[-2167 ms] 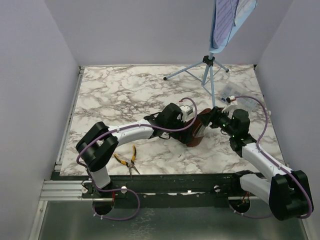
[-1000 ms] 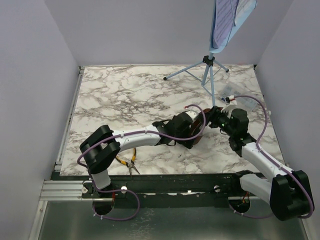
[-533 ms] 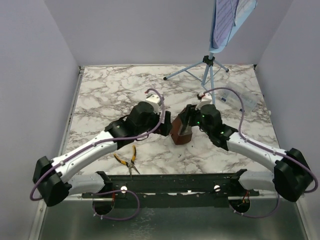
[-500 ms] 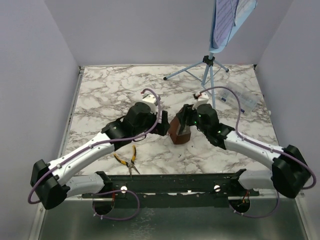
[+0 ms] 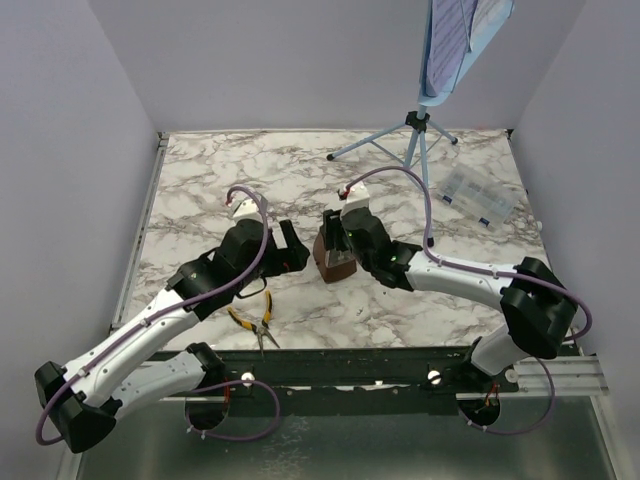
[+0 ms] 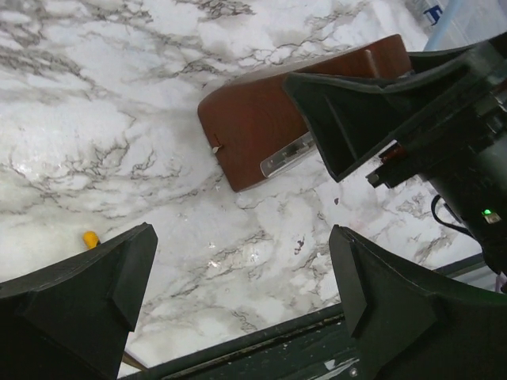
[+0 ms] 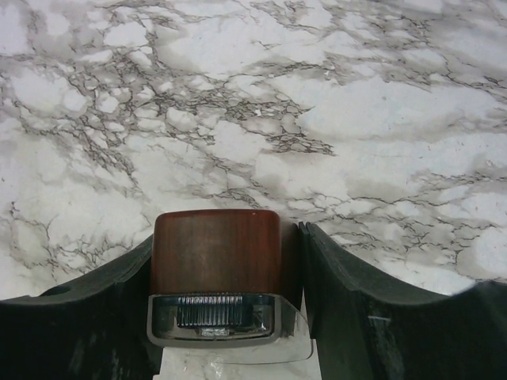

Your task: Set up the instrument practice props

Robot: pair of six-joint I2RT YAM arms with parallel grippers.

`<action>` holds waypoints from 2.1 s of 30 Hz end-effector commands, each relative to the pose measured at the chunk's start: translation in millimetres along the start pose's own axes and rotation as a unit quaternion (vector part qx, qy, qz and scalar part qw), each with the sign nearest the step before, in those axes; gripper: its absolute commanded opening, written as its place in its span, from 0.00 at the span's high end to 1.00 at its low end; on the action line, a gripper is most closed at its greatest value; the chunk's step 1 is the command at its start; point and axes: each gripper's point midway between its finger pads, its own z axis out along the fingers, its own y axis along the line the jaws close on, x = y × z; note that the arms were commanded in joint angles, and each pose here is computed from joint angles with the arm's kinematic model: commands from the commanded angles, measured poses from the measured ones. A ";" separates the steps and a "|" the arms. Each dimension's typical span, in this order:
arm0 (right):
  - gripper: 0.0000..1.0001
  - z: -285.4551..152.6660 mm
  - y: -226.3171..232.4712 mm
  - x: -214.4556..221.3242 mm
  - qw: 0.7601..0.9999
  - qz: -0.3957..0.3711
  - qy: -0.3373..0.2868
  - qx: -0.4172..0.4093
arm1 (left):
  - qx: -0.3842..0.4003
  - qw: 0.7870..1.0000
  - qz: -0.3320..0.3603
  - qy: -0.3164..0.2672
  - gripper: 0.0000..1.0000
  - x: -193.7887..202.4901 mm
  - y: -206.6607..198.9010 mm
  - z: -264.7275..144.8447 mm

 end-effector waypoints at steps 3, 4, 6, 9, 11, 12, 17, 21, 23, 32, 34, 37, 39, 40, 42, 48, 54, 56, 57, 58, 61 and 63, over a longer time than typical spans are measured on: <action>0.25 -14.2 23.0 -7.3 0.998 0.006 0.016 -0.053 | -0.022 0.992 -0.110 0.051 0.01 5.2 -6.8 12.0; 0.18 -18.6 21.4 -9.2 0.998 0.005 0.015 -0.054 | -0.021 0.991 -0.122 0.058 0.01 4.5 -8.6 14.1; 0.10 -28.9 17.4 -14.1 0.998 0.002 0.013 -0.056 | -0.021 0.985 -0.157 0.068 0.01 0.4 -11.5 17.4; 0.01 -50.4 11.4 -24.1 0.998 0.004 0.003 -0.066 | -0.020 0.976 -0.206 0.072 0.01 -9.7 -15.5 20.1; 0.00 -67.6 5.8 -32.0 0.997 0.005 -0.013 -0.075 | -0.016 0.972 -0.224 0.067 0.01 -19.2 -20.3 20.6; 0.00 -77.2 1.7 -38.9 0.997 0.009 -0.025 -0.076 | -0.015 0.971 -0.228 0.064 0.01 -23.8 -22.6 21.5; 0.00 -114.1 -48.4 -51.6 0.998 0.015 -0.060 0.003 | 0.019 0.972 -0.224 0.076 0.01 -44.8 -53.1 31.5; 0.00 -139.4 -82.7 -59.8 0.993 0.023 -0.102 0.056 | 0.004 0.973 -0.215 0.084 0.01 -44.0 -65.4 52.2; 0.00 -148.6 -91.2 -60.1 0.991 0.033 -0.110 0.065 | -0.012 0.976 -0.203 0.077 0.01 -41.7 -70.5 64.1; 0.00 -164.8 -103.6 -54.0 0.988 0.055 -0.125 0.067 | -0.172 0.979 -0.096 0.050 0.01 -16.5 -66.0 109.1; 0.00 -163.6 -104.6 -52.2 0.989 0.050 -0.120 0.072 | -0.205 0.974 -0.062 0.067 0.01 -4.9 -64.7 118.2; 0.00 -162.6 -104.6 -50.8 0.990 0.049 -0.113 0.075 | -0.260 0.960 -0.037 0.102 0.10 16.1 -50.2 131.1; 0.00 -162.4 -104.0 -49.6 0.990 0.049 -0.113 0.073 | -0.280 0.954 -0.018 0.106 0.16 23.8 -41.7 137.7; 0.00 -162.0 -104.0 -48.3 0.990 0.050 -0.113 0.072 | -0.289 0.952 -0.013 0.104 0.17 26.1 -36.6 140.1; 0.00 -161.4 -103.9 -46.4 0.990 0.051 -0.113 0.071 | -0.303 0.948 0.007 0.095 0.20 27.0 -27.9 144.6; 0.00 -157.5 -102.8 -40.9 0.991 0.044 -0.103 0.072 | -0.311 0.942 0.082 0.092 0.46 19.1 -17.4 144.8; 0.00 -141.7 -89.8 -24.2 0.995 0.035 -0.076 0.052 | -0.194 0.964 0.175 0.052 0.65 -15.4 -34.8 120.8; 0.01 -133.6 -76.5 -15.8 0.997 0.036 -0.064 0.023 | -0.098 0.975 0.192 0.051 0.68 -19.4 -50.5 108.1; 0.01 -129.4 -69.6 -11.1 0.998 0.037 -0.057 0.007 | -0.058 0.979 0.190 0.045 0.70 -22.8 -54.8 103.8; 0.03 -126.6 -61.3 -7.3 0.998 0.039 -0.052 -0.013 | -0.014 0.981 0.188 0.038 0.75 -28.1 -60.9 94.6; 0.09 -119.4 -32.4 -1.4 0.993 0.058 -0.044 -0.090 | 0.075 0.980 0.187 0.009 0.96 -43.4 -62.7 75.9; 0.09 -117.0 -7.2 2.5 0.983 0.064 -0.020 -0.171 | 0.106 0.972 0.208 -0.014 1.00 -49.8 -61.7 62.6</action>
